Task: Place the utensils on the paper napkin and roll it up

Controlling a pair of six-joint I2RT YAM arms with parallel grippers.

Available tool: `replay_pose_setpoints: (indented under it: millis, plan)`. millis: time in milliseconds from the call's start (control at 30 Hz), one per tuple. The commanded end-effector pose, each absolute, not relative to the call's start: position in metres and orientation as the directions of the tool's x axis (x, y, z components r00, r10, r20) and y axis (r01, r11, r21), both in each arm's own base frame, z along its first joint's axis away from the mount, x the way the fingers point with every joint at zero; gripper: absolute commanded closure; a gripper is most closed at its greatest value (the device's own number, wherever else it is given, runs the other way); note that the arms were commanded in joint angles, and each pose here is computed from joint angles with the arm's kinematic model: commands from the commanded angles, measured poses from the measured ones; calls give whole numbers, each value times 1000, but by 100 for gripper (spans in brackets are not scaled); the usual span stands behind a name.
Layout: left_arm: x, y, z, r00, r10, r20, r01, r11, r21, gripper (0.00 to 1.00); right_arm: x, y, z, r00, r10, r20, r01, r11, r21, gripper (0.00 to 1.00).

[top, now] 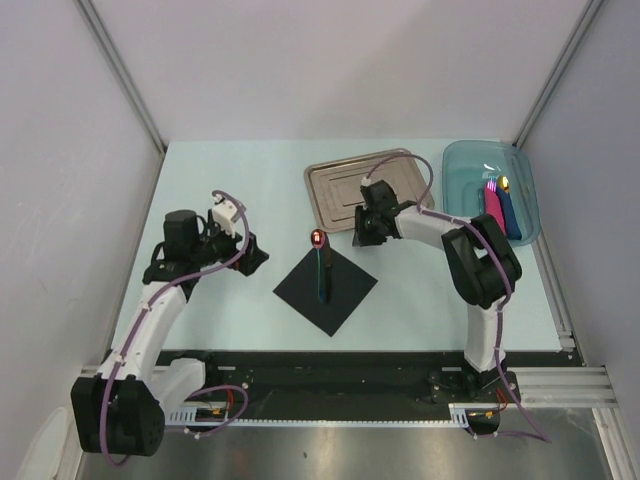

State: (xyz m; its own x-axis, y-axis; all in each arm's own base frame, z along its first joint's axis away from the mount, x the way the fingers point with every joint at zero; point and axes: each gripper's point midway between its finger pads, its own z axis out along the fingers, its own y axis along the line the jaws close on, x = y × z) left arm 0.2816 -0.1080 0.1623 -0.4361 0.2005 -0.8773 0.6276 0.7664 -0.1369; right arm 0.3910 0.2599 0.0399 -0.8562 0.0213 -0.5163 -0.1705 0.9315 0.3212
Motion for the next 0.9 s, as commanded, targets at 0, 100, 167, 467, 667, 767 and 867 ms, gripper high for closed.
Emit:
replay_pose_setpoints:
  millis: [0, 100, 167, 467, 667, 767, 867]
  plan:
    - [295, -107, 191, -358, 187, -915, 622, 778, -84, 1, 412, 270, 39, -832, 9, -555, -188, 936, 297, 68]
    - [293, -106, 188, -365, 192, -911, 619, 781, -83, 1, 432, 267, 39, -810, 27, -586, -175, 942, 286, 68]
    - [290, -106, 186, -366, 202, -909, 624, 777, -79, 2, 449, 268, 37, -799, 43, -600, -162, 946, 282, 68]
    - [271, -122, 173, -317, 331, -889, 731, 682, -7, 6, 512, 252, 28, -751, 72, -657, -133, 958, 256, 69]
    - [233, -169, 153, -268, 417, -868, 852, 523, -11, 15, 486, 276, 93, -731, 74, -679, -252, 894, 370, 66]
    - [208, -194, 141, -202, 461, -864, 906, 422, 13, 19, 444, 285, 99, -769, 39, -638, -303, 856, 418, 64]
    - [189, -209, 125, -157, 517, -842, 933, 357, 45, 25, 405, 279, 107, -787, 13, -617, -328, 838, 436, 62]
